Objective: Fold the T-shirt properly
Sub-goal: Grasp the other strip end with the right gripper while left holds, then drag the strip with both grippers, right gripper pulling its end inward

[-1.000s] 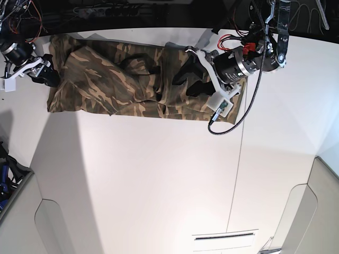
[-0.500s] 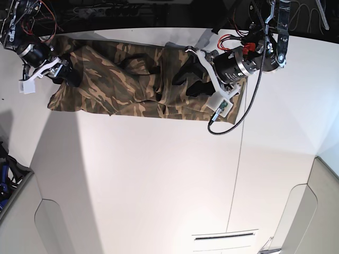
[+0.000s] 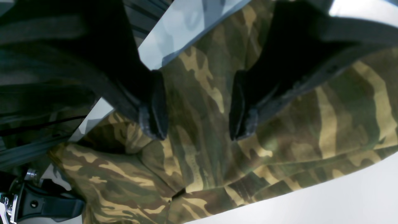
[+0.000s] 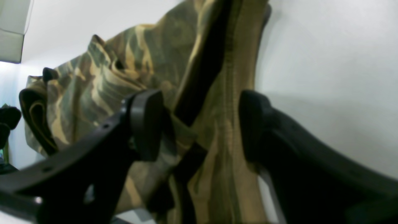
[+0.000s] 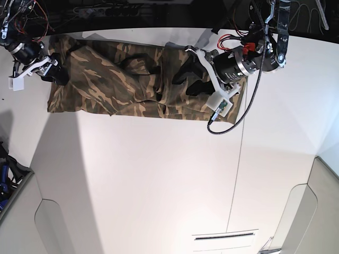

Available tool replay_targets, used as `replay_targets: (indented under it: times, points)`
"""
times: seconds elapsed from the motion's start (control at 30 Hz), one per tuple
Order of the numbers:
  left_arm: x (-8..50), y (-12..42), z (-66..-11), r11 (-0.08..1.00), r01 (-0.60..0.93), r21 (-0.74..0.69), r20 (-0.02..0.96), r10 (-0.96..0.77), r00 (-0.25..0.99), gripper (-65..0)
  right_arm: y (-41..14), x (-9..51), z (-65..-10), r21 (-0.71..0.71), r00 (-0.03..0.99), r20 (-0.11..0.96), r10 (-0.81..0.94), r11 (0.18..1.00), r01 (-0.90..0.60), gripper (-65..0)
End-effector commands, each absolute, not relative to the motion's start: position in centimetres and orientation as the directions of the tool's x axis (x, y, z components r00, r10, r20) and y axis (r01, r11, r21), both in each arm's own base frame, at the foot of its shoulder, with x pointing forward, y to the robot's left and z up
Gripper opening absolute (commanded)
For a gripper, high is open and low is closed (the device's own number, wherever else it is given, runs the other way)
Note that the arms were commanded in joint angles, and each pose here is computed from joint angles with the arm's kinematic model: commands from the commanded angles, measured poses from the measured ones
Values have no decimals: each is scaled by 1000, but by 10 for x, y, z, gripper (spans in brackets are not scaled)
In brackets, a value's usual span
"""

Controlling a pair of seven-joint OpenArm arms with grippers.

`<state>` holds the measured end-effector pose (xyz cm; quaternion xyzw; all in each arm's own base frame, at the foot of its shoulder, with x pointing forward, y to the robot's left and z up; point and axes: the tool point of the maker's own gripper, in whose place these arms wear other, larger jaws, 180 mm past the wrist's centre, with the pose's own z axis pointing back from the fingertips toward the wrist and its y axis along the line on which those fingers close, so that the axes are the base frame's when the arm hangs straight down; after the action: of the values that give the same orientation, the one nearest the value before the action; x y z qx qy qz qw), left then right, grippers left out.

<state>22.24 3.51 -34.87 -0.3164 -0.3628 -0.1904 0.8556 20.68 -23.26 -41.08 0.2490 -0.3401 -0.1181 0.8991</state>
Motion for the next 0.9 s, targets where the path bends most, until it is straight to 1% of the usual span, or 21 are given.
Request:
replay_targets:
  times: [0.0,0.27,0.67,0.7,0.73,0.77,0.87]
  points:
    - [226,33,-338,716,570,-403,767,-76,638,-303,-240,211,-405,509,730,575,-370,860,35,-268]
    - [227,32,-338,716,570,-403,767,-75,637,-303,-237,210,-407,516,730,571,-375,856,37,-268]
    - [226,33,-338,716,569,-404,767,-75,638,-303,-192,208,-420,561,770,533,-350,828,-13,-273]
    - [226,33,-338,716,569,-404,767,-75,638,-303,-190,208,-421,560,774,532,-344,828,-17,-291]
    - [226,33,-338,716,569,-404,767,-75,638,-303,-188,208,-421,559,777,531,-339,829,-20,-328]
    - [226,33,-338,716,569,-404,767,-75,638,-303,-188,208,-421,559,777,531,-339,829,-21,-377]
    - [227,32,-336,713,570,-409,768,-68,637,-303,-189,210,-420,559,769,539,-343,829,-22,-552]
